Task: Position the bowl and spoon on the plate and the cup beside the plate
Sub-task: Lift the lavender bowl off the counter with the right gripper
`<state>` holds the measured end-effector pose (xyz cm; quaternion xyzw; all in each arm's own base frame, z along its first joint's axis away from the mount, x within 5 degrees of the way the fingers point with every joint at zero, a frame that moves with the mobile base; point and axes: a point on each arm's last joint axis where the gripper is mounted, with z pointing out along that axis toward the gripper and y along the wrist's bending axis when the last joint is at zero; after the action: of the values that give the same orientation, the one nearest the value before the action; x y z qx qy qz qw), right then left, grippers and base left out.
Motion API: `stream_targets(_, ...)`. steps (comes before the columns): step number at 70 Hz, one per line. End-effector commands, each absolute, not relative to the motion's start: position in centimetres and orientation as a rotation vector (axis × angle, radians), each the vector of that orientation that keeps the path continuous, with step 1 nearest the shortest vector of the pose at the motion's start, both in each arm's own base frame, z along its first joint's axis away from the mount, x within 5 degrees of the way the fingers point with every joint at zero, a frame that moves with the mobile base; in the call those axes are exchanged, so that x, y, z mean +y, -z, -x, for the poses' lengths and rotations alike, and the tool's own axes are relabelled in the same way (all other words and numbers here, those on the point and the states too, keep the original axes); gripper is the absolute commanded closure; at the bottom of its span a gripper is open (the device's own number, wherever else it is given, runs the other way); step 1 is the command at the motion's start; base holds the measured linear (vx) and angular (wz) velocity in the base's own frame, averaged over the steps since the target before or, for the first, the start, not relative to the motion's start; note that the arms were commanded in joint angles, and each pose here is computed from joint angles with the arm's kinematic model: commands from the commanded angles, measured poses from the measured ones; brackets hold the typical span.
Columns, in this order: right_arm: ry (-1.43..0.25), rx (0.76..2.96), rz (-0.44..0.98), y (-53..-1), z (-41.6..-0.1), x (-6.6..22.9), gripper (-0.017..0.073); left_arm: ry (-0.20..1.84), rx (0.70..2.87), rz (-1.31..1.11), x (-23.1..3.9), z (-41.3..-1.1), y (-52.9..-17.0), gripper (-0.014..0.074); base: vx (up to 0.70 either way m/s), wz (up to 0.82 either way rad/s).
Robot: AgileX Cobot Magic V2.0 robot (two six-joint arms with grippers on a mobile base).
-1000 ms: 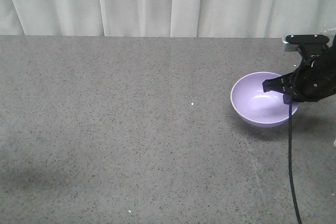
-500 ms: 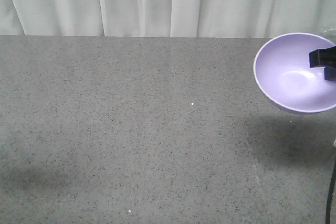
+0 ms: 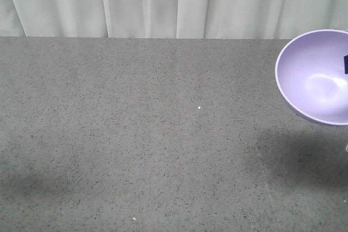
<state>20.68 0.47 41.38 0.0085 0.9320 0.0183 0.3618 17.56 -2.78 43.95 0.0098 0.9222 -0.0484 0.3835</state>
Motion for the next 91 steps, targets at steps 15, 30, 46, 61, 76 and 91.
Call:
stream_targets(15, -0.048, 2.301, -0.017, -42.97, -20.33, 0.45, 0.0570, 0.149, 2.264, -0.019, -2.89, -17.46, -45.22, 0.0601, 0.00, 0.00)
stream_targets(30, -0.048, 2.301, -0.017, -42.97, -20.33, 0.45, 0.0570, 0.149, 2.264, -0.019, -2.89, -17.46, -45.22, 0.0600, 0.00, 0.00)
stream_targets(46, -0.048, 2.302, -0.017, -42.97, -20.33, 0.45, 0.0570, 0.149, 2.264, -0.019, -2.89, -17.46, -45.22, 0.0600, 0.00, 0.00)
stream_targets(61, -0.048, 2.302, -0.017, -42.97, -20.33, 0.45, 0.0570, 0.149, 2.264, -0.019, -2.89, -17.46, -45.22, 0.0600, 0.00, 0.00)
stream_targets(76, -0.048, 2.309, -0.017, -42.92, -20.29, 0.45, 0.0570, 0.149, 2.264, -0.019, -2.89, -17.46, -45.22, 0.0600, 0.00, 0.00)
stream_targets(91, -0.048, 2.309, -0.017, -42.92, -20.29, 0.45, 0.0570, 0.149, 2.264, -0.019, -2.89, -17.46, -45.22, 0.0600, 0.00, 0.00)
